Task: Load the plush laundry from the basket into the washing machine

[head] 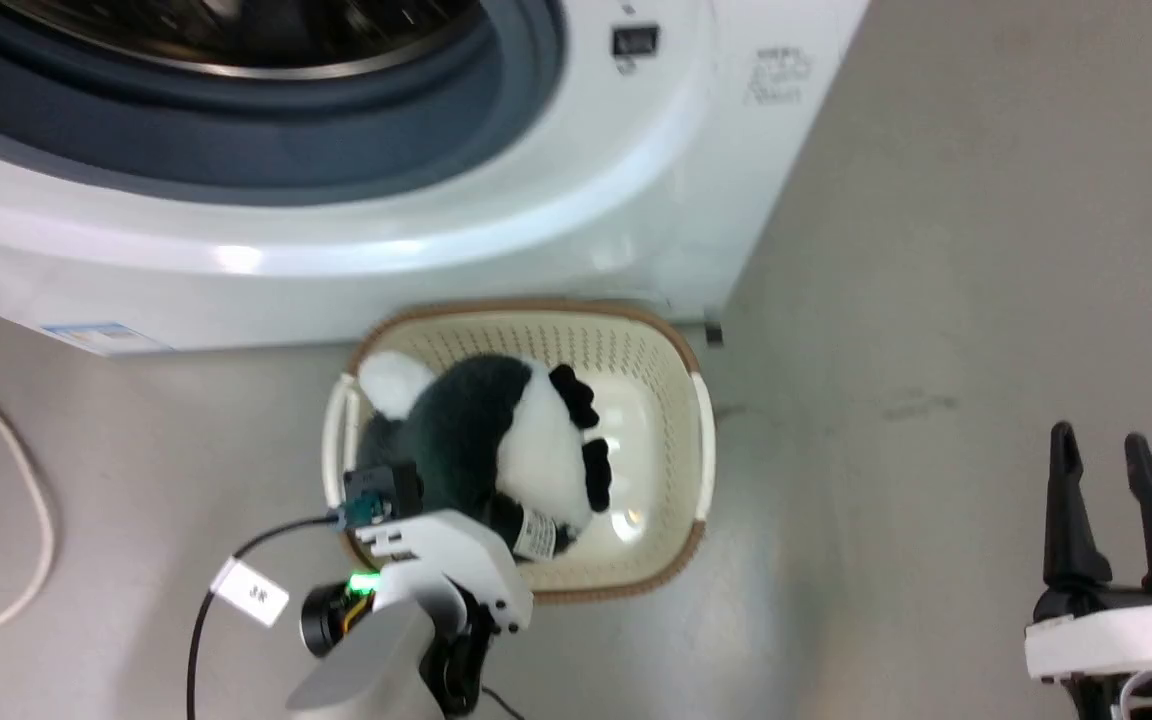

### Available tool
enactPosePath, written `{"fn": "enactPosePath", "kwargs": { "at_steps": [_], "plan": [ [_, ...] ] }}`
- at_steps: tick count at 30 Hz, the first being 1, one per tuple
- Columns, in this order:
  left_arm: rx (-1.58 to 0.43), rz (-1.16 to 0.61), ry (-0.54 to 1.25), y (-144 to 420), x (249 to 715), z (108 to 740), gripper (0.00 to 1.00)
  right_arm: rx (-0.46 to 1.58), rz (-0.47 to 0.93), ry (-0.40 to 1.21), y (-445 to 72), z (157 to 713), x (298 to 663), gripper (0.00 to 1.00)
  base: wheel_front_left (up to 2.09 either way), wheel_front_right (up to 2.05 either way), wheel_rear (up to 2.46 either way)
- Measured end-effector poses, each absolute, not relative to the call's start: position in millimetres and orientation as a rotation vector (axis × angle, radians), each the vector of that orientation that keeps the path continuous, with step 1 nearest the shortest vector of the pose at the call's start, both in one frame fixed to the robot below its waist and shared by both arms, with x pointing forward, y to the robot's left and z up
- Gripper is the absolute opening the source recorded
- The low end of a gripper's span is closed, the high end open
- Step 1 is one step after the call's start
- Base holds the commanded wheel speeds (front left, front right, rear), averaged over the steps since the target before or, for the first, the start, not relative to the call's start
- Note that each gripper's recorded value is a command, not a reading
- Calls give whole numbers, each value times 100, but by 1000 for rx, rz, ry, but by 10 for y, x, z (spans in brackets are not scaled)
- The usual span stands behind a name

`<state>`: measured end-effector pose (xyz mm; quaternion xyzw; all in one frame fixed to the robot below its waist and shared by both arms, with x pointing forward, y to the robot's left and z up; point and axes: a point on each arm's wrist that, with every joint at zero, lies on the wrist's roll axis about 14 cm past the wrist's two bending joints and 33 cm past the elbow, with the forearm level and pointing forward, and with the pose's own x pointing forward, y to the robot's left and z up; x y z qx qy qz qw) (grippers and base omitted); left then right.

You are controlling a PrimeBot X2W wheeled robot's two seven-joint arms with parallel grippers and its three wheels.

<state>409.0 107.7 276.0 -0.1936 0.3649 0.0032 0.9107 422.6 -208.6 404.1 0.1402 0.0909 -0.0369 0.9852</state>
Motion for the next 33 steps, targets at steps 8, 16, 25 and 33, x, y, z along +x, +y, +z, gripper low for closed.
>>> {"fn": "enactPosePath", "kwargs": {
  "at_steps": [8,16,25,33],
  "plan": [
    [-451,81,536,1370,4037,3401,0,310,-15,132,-1900,4321,4096,100,0,0,0],
    [-436,132,321,1656,3861,3986,0,335,28,108,-1760,4471,3957,100,0,0,0],
    [-364,154,118,1879,3629,4547,0,351,57,73,-1679,4616,3809,100,0,0,0],
    [-332,162,39,2004,3681,4784,0,355,59,73,-1675,4625,3758,100,0,0,0]
  ]
}}
